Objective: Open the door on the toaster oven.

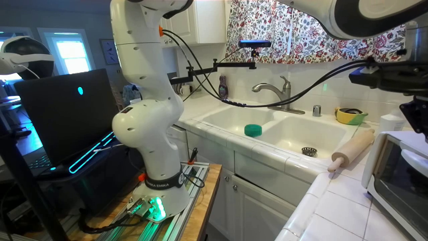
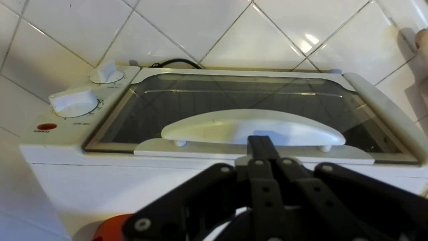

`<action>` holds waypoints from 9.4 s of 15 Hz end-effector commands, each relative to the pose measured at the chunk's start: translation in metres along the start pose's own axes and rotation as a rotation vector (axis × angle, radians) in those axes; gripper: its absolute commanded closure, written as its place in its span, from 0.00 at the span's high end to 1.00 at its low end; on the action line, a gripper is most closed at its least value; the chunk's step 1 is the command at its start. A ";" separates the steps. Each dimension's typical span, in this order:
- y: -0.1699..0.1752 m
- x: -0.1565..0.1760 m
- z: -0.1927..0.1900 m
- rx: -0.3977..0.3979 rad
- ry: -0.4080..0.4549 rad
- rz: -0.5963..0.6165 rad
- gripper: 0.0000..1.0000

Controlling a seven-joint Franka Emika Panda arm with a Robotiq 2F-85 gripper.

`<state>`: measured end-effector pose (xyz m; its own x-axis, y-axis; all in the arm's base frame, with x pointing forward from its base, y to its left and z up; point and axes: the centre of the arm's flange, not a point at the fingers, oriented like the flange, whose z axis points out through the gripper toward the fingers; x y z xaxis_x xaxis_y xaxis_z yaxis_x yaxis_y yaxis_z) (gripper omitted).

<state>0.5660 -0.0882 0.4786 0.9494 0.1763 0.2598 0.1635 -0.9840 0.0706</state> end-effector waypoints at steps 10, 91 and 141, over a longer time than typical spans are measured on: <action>0.007 -0.004 0.012 0.045 0.021 0.025 0.00; 0.005 0.009 0.012 0.009 -0.076 0.082 0.00; 0.041 -0.110 0.122 0.164 -0.202 0.100 0.00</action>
<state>0.4844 -0.1435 0.3632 0.9968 0.0790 0.0113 0.0797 -0.9936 -0.0800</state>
